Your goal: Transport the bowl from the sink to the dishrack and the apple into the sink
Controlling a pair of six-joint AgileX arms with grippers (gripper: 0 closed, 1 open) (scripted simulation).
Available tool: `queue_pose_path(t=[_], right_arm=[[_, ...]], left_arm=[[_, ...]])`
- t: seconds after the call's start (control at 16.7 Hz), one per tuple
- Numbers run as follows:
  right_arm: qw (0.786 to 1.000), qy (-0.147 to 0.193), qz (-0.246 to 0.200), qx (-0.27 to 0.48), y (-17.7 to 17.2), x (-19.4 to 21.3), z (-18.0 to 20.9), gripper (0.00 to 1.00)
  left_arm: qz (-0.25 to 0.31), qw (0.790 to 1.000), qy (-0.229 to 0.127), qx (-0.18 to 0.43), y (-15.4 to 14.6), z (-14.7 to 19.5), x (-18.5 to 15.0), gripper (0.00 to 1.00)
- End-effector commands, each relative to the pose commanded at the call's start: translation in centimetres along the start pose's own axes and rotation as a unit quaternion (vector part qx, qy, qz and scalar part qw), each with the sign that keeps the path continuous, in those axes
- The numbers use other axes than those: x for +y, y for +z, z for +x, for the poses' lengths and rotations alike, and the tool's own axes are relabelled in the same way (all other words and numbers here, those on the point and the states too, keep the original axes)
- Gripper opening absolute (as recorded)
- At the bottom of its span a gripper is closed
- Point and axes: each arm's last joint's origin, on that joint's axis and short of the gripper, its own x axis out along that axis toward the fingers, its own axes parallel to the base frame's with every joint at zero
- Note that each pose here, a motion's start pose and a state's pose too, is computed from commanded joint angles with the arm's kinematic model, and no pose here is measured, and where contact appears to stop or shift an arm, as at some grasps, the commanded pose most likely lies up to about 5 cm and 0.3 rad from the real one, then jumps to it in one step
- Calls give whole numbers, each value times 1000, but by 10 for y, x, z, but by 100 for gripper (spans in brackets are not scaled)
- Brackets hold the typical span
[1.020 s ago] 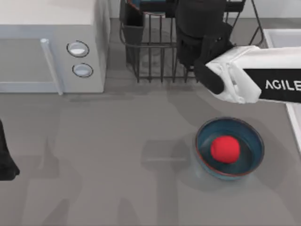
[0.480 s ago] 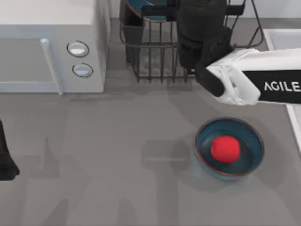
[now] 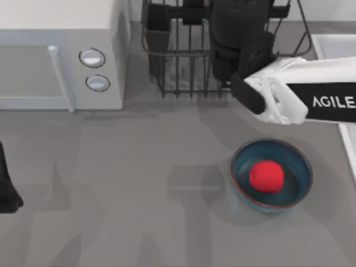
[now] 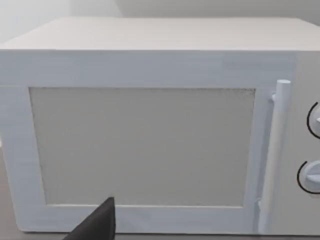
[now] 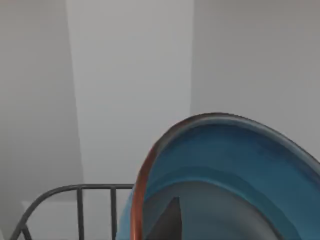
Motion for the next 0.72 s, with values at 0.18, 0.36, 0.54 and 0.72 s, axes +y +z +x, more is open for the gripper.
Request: queue_pose_path(t=[0.18, 0.36, 0.54, 0.72], right_arm=[[1000, 0, 0, 0, 0, 0, 0, 100], [1000, 0, 0, 0, 0, 0, 0, 100], [1000, 0, 0, 0, 0, 0, 0, 100], [1000, 3, 0, 1, 1, -2, -1, 100]], left_arm=[[0, 1000, 0, 0, 0, 0, 0, 100], [0, 1000, 0, 0, 0, 0, 0, 100], [0, 1000, 0, 0, 0, 0, 0, 100], [0, 1000, 0, 0, 0, 0, 0, 100]])
